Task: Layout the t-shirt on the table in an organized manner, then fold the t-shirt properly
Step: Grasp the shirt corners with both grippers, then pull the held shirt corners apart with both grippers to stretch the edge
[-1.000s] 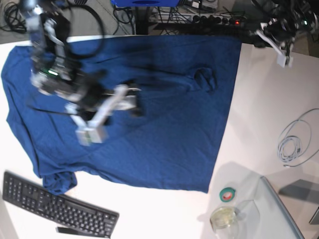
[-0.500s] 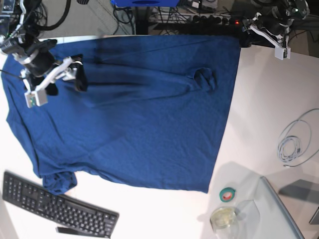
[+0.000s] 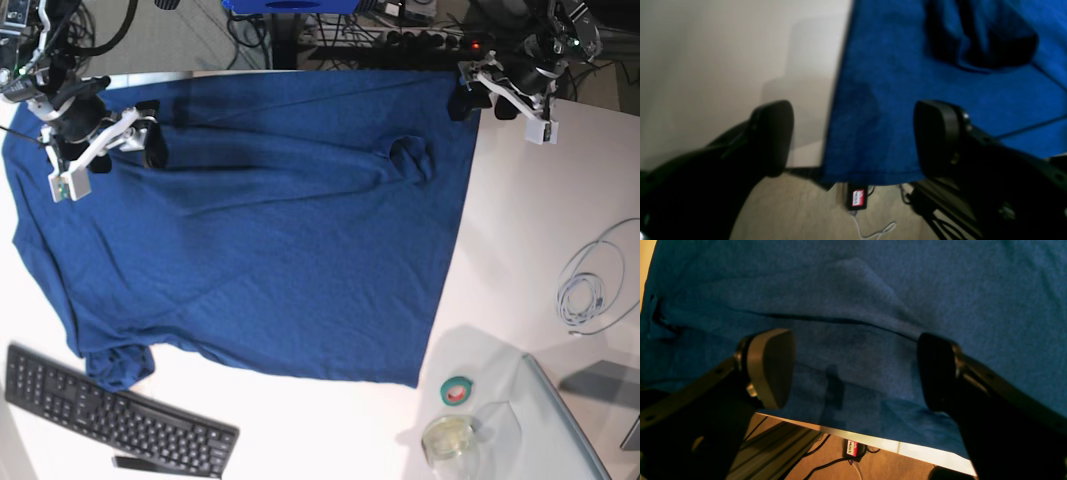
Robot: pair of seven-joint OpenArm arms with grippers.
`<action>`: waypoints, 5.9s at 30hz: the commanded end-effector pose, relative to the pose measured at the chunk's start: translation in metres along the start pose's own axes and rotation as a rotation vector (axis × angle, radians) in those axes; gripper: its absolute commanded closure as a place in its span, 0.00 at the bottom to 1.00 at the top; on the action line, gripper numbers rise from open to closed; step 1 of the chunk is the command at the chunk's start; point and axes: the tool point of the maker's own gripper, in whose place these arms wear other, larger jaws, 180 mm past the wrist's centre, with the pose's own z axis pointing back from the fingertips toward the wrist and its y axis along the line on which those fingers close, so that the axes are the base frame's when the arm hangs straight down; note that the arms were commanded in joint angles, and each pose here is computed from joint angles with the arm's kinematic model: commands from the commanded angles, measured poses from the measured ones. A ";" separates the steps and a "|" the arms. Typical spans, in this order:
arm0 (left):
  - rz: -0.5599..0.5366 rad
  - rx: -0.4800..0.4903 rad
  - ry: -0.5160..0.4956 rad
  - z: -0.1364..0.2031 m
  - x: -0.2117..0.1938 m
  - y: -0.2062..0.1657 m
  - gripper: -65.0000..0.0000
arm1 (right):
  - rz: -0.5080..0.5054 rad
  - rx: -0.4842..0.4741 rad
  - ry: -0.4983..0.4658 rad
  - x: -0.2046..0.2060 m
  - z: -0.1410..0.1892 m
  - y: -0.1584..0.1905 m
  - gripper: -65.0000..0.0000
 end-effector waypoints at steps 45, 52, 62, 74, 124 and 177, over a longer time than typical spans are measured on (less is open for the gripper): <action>0.024 0.002 0.041 -0.003 -0.012 0.011 1.00 | -0.592 -0.440 -0.098 -0.068 0.052 -0.190 0.21; -0.007 0.005 0.078 -0.003 -0.002 0.010 1.00 | -0.562 -0.398 -0.093 -0.056 0.037 -0.180 0.21; -0.034 0.011 0.056 -0.001 0.009 0.009 1.00 | -0.567 -0.398 -0.097 -0.056 0.037 -0.181 0.91; -0.076 0.020 0.023 0.008 0.023 0.005 1.00 | -0.551 -0.430 -0.066 -0.035 0.052 -0.178 1.00; -0.015 0.017 0.164 -0.014 0.091 0.007 1.00 | -0.856 -0.417 -0.006 0.019 0.011 -0.188 1.00; 0.082 0.108 0.299 0.019 0.012 0.044 0.42 | -0.820 -0.420 -0.012 0.024 0.032 -0.184 1.00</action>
